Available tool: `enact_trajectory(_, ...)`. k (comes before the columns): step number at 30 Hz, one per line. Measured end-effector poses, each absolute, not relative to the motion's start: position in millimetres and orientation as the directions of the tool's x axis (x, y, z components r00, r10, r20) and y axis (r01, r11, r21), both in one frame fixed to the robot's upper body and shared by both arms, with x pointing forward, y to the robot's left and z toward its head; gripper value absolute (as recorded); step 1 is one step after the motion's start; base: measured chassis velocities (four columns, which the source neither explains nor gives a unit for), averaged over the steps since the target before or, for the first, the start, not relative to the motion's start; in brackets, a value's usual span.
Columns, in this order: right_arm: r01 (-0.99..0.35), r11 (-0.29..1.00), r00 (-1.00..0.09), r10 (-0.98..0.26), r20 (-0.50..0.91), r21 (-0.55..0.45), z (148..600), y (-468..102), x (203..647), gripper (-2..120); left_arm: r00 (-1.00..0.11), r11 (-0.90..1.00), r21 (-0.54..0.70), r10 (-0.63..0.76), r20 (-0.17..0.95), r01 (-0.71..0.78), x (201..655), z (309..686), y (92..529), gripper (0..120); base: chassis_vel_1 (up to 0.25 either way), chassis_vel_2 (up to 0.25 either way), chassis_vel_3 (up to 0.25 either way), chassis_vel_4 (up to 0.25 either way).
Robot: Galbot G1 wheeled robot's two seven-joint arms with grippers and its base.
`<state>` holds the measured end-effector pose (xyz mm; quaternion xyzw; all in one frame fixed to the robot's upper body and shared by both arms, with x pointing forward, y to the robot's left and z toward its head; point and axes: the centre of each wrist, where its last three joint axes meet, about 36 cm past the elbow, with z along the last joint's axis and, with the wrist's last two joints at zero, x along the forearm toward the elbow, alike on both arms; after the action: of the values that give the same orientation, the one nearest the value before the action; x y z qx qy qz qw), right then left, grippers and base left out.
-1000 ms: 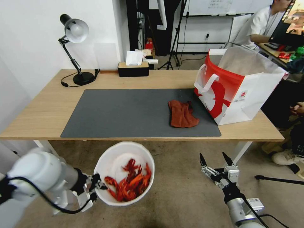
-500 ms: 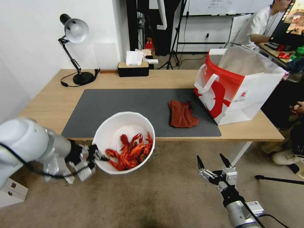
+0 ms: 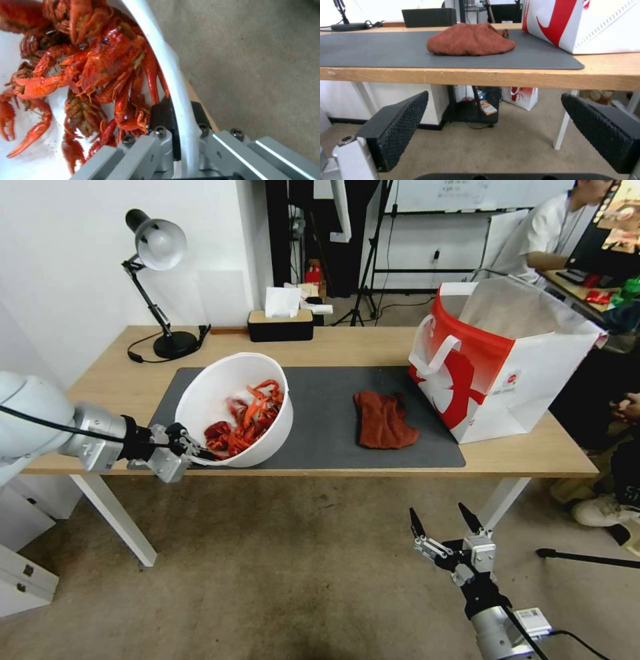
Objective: Sweep shrimp from table into container with towel, then put container into takeout bag.
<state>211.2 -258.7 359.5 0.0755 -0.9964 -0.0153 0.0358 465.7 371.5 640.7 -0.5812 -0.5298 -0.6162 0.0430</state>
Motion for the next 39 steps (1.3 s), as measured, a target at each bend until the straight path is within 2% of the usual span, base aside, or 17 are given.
enact_trajectory(7,-0.142,0.989,-0.987,-0.144,0.073,0.035,359,-259,209,100,-0.31,-0.433,0.615,0.589,0.746,0.659,494,632,357,0,0.0,0.0,0.0,0.0)
enact_trajectory(17,-0.136,0.99,-0.988,-0.138,0.066,0.03,362,-260,209,100,-0.287,-0.456,0.649,0.636,0.716,0.608,560,643,303,0,0.0,0.0,0.0,0.0)
enact_trajectory(23,-0.122,0.992,-0.99,-0.124,0.067,0.026,361,-262,210,100,-0.295,-0.455,0.676,0.656,0.695,0.58,614,664,259,0,0.0,0.0,0.0,0.0)
enact_trajectory(28,-0.11,0.993,-0.991,-0.112,0.079,0.03,358,-260,206,100,-0.269,-0.468,0.71,0.7,0.661,0.526,656,686,189,0,0.0,0.0,0.0,0.0)
enact_trajectory(39,-0.113,0.993,-0.99,-0.114,0.083,0.019,358,-256,200,100,-0.329,-0.405,0.768,0.731,0.598,0.495,699,736,139,0,0.0,0.0,0.0,0.0)
